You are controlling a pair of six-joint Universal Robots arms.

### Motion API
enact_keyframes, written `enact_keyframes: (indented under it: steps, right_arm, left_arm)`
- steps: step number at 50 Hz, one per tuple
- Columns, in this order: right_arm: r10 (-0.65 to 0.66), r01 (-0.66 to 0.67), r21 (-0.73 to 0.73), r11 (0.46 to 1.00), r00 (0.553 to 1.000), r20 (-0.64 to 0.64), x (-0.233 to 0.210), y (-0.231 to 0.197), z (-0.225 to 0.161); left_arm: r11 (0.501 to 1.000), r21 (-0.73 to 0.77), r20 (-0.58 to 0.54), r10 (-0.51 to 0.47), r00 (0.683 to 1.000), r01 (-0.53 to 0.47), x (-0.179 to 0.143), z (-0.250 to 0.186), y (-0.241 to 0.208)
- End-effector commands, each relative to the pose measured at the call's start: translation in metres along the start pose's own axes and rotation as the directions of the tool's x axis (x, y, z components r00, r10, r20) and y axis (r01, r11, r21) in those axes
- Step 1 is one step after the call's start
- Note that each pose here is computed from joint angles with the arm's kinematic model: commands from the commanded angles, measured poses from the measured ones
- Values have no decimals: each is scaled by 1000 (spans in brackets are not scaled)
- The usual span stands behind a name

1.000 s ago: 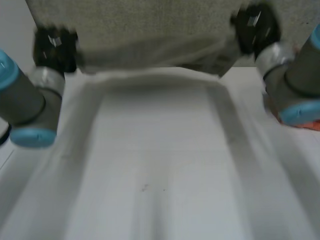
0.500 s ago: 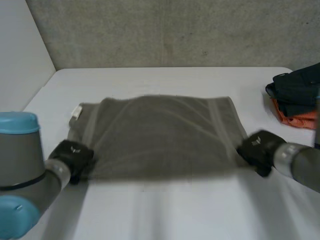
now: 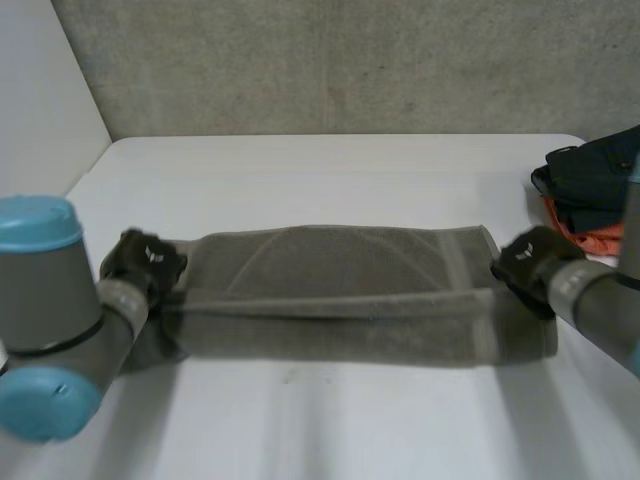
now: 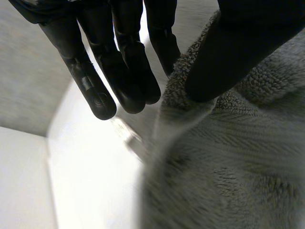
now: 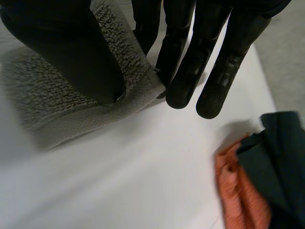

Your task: Fold the laundry.

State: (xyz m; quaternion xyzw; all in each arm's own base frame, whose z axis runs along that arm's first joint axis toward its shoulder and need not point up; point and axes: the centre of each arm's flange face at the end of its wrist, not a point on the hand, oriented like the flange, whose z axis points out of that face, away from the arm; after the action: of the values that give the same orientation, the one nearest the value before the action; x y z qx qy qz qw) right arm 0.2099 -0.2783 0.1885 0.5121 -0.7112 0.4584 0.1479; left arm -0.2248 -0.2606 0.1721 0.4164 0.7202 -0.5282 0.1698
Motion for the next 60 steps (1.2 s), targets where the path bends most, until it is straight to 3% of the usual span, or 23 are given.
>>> enact_keyframes:
  steps: [1,9,18,24,29,34,40,46,49,55,60]
  right_arm:
    - [14,-3,86,996,991,-132,6,-27,62]
    - [20,11,139,990,976,-218,14,-42,114]
    - [44,13,166,986,941,-336,24,-49,158]
    - [75,-12,150,989,903,-423,39,-60,153]
    - [203,-97,241,966,861,-466,76,-79,115]
    - [357,-218,354,910,846,-396,88,-90,71]
    - [422,-305,413,858,877,-230,81,-82,32]
    - [439,-407,273,872,897,-62,50,-35,26]
    - [453,-444,189,876,891,-7,33,-13,26]
    - [478,-473,146,869,878,-5,20,13,35]
    - [484,-477,169,863,875,-1,12,31,65]
  left_arm:
    - [996,93,127,-25,992,13,-5,72,-19]
    - [996,84,194,-35,980,19,0,118,-20]
    - [973,230,311,-86,947,14,-5,147,-35]
    - [956,293,334,-112,936,10,-3,140,-48]
    - [947,321,353,-142,925,23,-19,120,-59]
    - [936,350,363,-167,916,32,-41,78,-71]
    - [900,416,266,-257,929,130,-44,40,-70]
    - [847,423,90,-392,916,321,-28,19,-51]
    - [837,398,52,-429,902,376,-20,18,-41]
    - [846,360,44,-437,898,394,-13,20,-28]
    - [854,343,38,-428,903,391,-7,28,-24]
